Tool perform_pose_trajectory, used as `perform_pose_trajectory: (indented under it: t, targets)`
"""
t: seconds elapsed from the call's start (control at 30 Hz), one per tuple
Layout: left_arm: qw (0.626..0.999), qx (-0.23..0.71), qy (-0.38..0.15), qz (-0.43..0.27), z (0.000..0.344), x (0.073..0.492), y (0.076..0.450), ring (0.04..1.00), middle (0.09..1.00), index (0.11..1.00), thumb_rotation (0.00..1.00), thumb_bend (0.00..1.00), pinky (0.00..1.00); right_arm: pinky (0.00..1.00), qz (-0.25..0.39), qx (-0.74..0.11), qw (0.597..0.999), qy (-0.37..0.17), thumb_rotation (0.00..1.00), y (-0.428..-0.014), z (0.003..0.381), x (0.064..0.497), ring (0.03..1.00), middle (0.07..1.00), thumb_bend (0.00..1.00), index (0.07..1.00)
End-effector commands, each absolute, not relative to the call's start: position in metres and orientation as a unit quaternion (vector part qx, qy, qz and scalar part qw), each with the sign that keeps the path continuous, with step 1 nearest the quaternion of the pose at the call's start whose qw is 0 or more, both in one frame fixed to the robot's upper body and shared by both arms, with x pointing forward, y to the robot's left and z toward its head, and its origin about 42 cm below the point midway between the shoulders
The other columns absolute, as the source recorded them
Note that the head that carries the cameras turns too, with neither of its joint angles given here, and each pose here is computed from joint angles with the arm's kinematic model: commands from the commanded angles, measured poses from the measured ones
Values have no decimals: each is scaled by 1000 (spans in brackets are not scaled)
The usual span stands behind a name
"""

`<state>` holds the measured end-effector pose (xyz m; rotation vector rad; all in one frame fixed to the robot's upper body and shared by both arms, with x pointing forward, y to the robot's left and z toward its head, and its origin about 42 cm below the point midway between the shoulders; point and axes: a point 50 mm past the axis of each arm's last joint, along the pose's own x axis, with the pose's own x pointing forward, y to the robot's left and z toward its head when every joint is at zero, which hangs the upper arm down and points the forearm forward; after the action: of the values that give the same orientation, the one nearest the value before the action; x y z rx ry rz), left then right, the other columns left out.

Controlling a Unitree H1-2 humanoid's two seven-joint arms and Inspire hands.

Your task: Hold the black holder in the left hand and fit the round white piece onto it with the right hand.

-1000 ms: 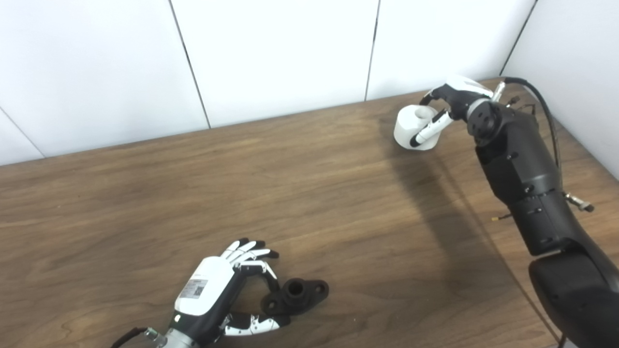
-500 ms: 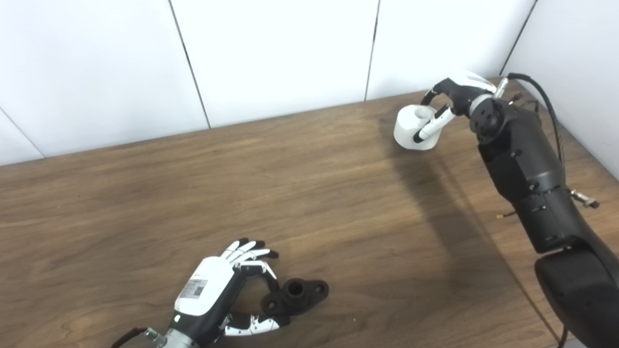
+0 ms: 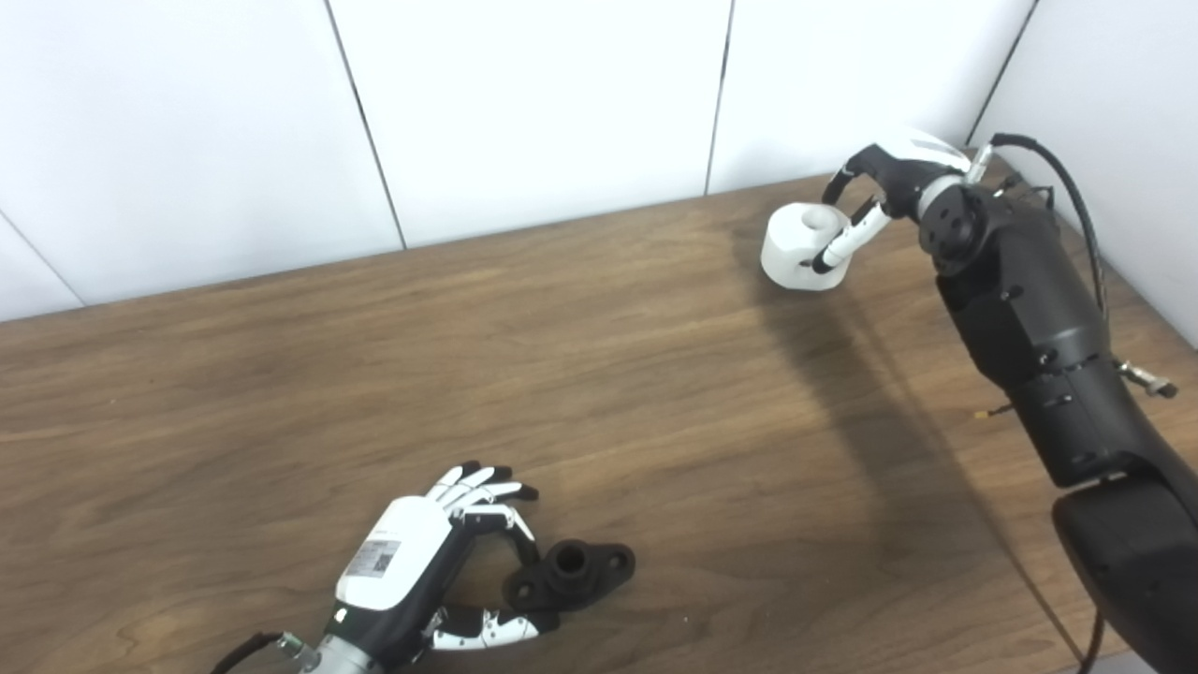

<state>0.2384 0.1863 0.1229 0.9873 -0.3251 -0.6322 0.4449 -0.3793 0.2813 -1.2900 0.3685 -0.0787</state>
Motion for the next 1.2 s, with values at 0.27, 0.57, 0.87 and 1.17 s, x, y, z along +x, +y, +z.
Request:
perform_pose_trajectory:
  t: [0.27,0.57,0.87,1.17]
  targets:
    - [805,492,-63,-326,98,230,204,897,810,487,58,517,948,1000,-73,-610,778,132,198,-386,313,448,943,872,844,664]
    - [804,492,-63,-327,99,230,203,896,809,487,57,518,945,1000,-71,-613,776,132,201,-385,312,448,936,869,845,663]
    - [805,491,-63,-327,99,229,203,899,811,487,57,518,949,1000,-71,-615,775,130,207,-384,310,445,942,881,839,669]
    - [802,495,-63,-329,100,228,201,900,813,487,59,517,949,1000,-68,-626,767,127,215,-385,309,445,943,877,825,674]
